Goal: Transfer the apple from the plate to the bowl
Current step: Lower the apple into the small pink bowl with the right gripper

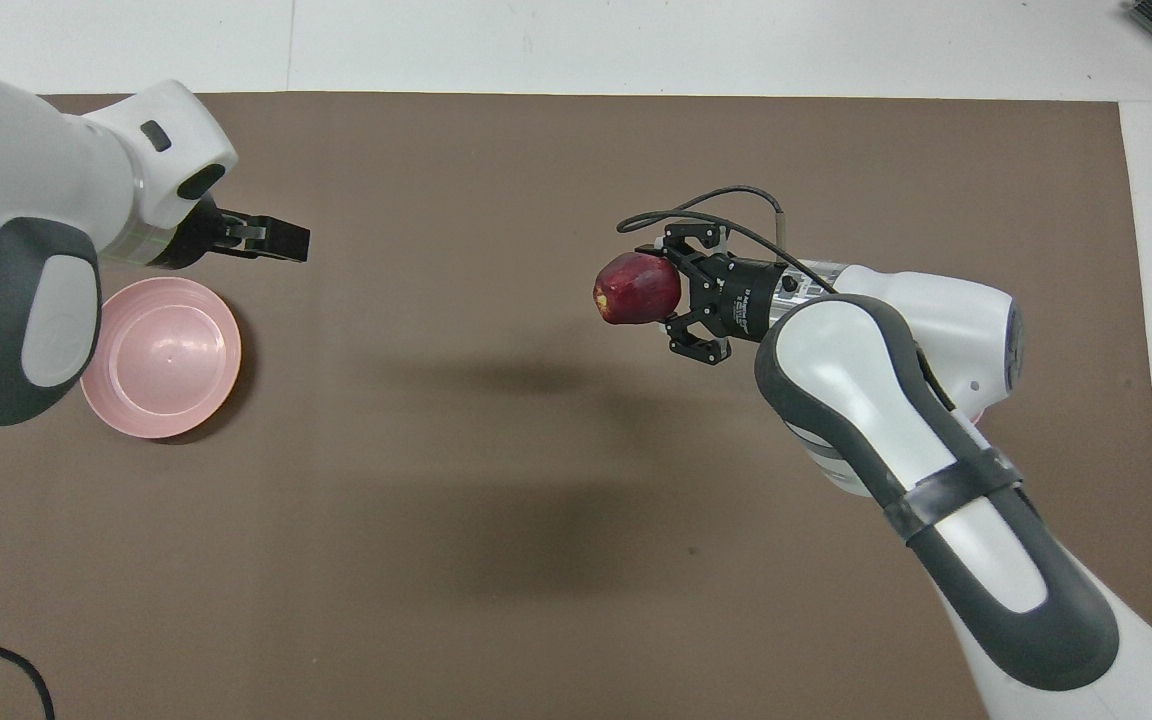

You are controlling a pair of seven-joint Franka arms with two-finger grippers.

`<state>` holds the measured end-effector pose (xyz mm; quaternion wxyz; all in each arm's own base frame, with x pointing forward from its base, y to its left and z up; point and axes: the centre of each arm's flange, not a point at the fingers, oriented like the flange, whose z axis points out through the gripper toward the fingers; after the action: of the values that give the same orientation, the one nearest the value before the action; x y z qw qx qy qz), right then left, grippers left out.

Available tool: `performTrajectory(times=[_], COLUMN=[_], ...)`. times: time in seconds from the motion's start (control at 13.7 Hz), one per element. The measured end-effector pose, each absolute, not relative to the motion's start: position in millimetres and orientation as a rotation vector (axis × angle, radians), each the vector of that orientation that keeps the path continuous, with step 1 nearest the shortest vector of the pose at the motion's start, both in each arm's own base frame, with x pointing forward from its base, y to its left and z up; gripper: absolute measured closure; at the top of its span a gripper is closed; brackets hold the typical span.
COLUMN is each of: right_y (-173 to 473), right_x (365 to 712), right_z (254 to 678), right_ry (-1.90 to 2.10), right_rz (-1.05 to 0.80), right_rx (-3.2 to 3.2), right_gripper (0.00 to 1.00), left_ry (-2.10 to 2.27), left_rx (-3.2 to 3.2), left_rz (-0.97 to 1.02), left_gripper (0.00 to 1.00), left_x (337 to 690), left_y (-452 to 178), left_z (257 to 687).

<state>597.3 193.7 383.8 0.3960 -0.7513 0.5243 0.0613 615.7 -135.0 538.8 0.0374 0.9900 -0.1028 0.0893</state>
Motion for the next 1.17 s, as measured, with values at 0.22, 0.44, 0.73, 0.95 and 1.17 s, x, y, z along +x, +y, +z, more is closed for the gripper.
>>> performTrajectory(times=[0.22, 0.44, 0.73, 0.95, 1.17], right_y=[143.9, 55.5, -41.1, -82.4, -81.6], right_x=[585.0, 556.6, 524.3, 517.8, 530.5], right_z=[398.6, 405.6, 389.2, 376.3, 372.2], right_ry=[1.190, 0.994, 0.780, 0.710, 0.691], right_rz=[0.096, 0.113, 0.141, 0.130, 0.064], right_rx=[-2.128, -2.428, -2.825, -2.947, -2.961], right_gripper=[0.33, 0.33, 0.33, 0.33, 0.33], left_ry=[-0.287, -0.249, -0.201, -0.214, -0.259], left_rx=[3.049, 3.059, 3.074, 3.086, 3.140], left_rz=[0.273, 0.237, 0.213, 0.219, 0.166], left_gripper=[0.00, 0.00, 0.00, 0.00, 0.00], left_x=[621.3, 621.7, 618.0, 607.5, 596.5], left_y=[-105.3, -88.5, -64.4, -41.6, -28.1], left_z=[537.5, 534.4, 550.1, 592.2, 619.8])
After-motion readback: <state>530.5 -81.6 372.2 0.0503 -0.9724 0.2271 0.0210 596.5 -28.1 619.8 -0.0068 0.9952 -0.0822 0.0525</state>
